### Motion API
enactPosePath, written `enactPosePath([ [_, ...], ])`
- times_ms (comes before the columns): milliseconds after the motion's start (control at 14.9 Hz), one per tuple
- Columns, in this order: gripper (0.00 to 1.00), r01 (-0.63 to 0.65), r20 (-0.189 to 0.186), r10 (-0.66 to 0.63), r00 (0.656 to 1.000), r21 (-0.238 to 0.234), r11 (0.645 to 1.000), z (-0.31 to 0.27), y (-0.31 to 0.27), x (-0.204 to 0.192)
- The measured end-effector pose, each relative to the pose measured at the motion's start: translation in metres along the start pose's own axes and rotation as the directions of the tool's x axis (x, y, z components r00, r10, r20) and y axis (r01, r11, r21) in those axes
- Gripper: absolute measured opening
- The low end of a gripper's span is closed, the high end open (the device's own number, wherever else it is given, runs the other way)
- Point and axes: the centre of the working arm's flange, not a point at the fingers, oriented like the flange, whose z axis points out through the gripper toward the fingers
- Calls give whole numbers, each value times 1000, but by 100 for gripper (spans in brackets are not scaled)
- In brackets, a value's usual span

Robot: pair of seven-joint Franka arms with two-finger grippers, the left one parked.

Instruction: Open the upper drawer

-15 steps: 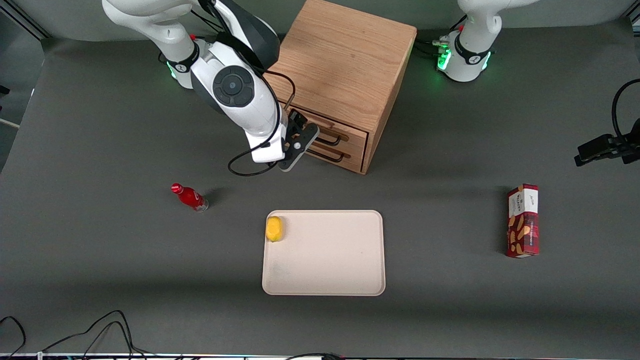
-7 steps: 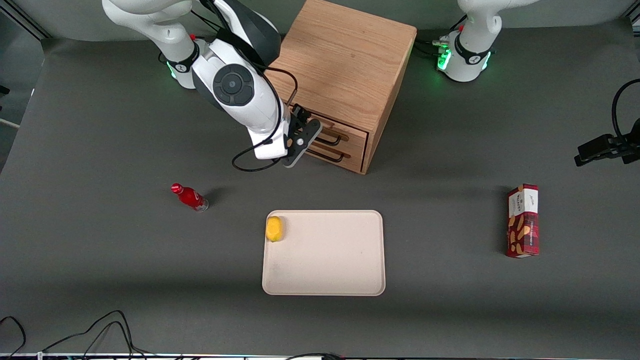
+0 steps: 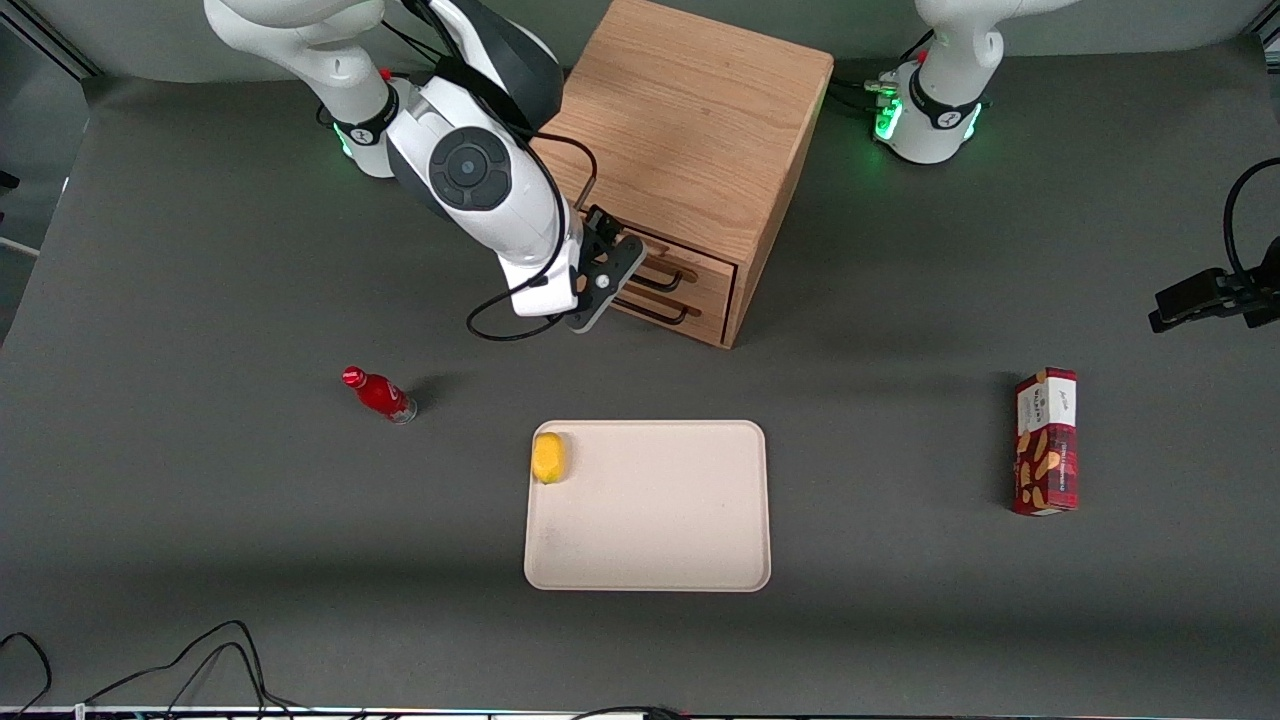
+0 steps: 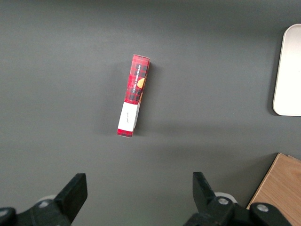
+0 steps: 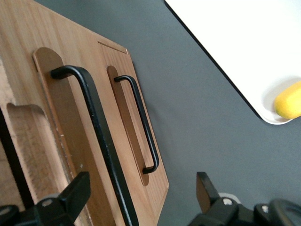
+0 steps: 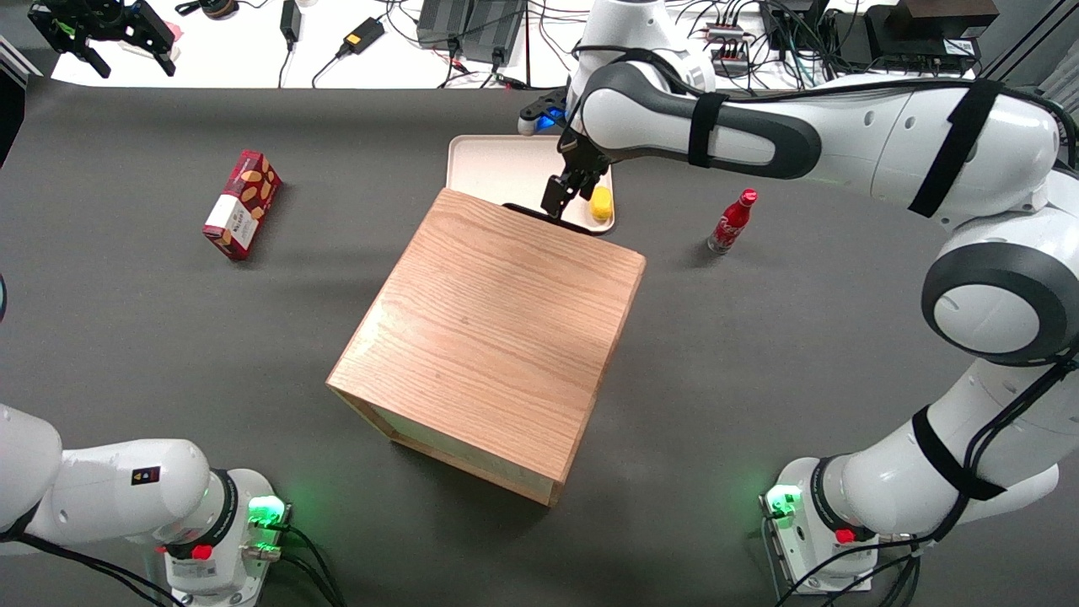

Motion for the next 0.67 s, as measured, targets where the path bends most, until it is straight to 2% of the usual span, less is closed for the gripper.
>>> enactPosePath([
  [669, 100, -4, -26, 4, 1000, 8, 1000, 14, 5, 5],
])
